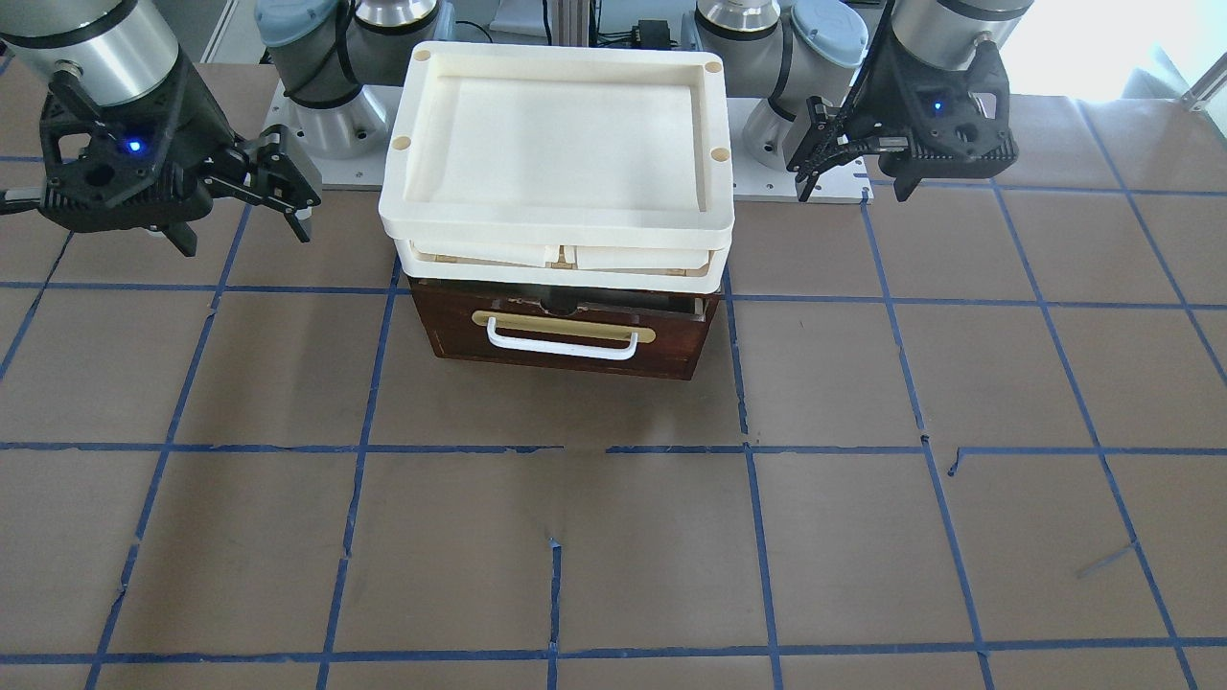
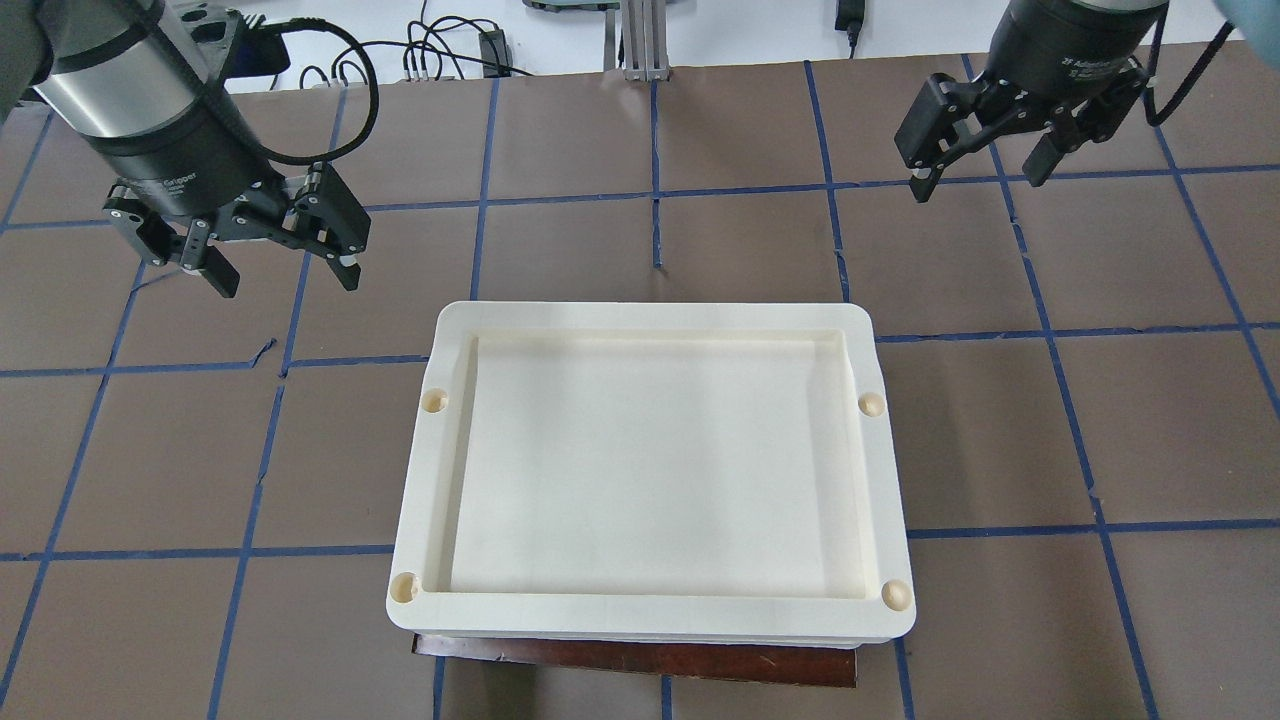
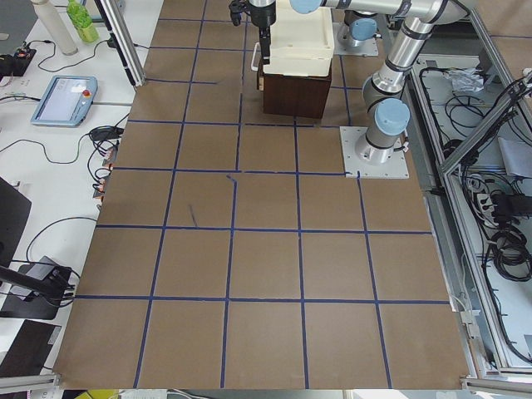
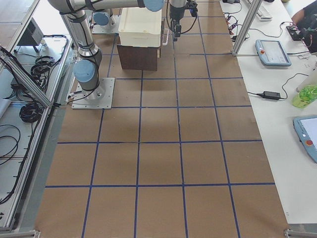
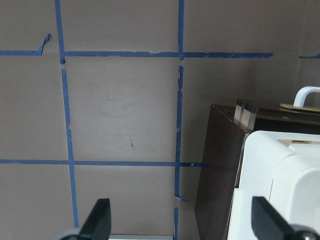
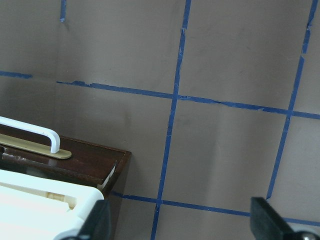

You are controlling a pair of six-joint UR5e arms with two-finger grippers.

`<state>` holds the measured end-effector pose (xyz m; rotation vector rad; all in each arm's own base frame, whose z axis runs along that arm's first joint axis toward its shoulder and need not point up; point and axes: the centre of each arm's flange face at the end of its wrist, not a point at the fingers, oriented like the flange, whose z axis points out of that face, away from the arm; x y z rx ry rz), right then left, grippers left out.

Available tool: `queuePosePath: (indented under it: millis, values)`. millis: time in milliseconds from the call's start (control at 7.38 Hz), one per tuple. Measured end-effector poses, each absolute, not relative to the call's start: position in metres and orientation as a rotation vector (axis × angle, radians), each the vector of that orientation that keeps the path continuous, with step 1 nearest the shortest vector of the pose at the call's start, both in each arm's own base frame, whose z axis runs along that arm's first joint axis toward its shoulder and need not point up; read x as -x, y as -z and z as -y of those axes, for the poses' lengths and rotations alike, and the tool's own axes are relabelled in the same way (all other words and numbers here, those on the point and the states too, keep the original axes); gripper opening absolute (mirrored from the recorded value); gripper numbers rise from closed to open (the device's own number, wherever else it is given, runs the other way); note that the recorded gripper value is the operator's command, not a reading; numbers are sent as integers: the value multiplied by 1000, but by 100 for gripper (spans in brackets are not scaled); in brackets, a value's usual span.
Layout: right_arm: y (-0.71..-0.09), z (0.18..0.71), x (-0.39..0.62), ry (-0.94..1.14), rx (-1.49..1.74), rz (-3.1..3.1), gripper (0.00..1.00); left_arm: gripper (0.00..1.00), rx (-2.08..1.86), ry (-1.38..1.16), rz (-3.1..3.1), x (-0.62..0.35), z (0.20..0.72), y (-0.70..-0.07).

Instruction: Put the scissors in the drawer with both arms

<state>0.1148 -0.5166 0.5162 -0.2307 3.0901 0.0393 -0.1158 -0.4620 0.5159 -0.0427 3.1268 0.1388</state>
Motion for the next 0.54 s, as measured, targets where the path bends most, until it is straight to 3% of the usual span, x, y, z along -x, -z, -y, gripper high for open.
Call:
queuePosePath:
  millis: [542]
  values:
    - [-450,572,-157,-51,212,-3079,100,100,43,-139,-3126,116,462,-516]
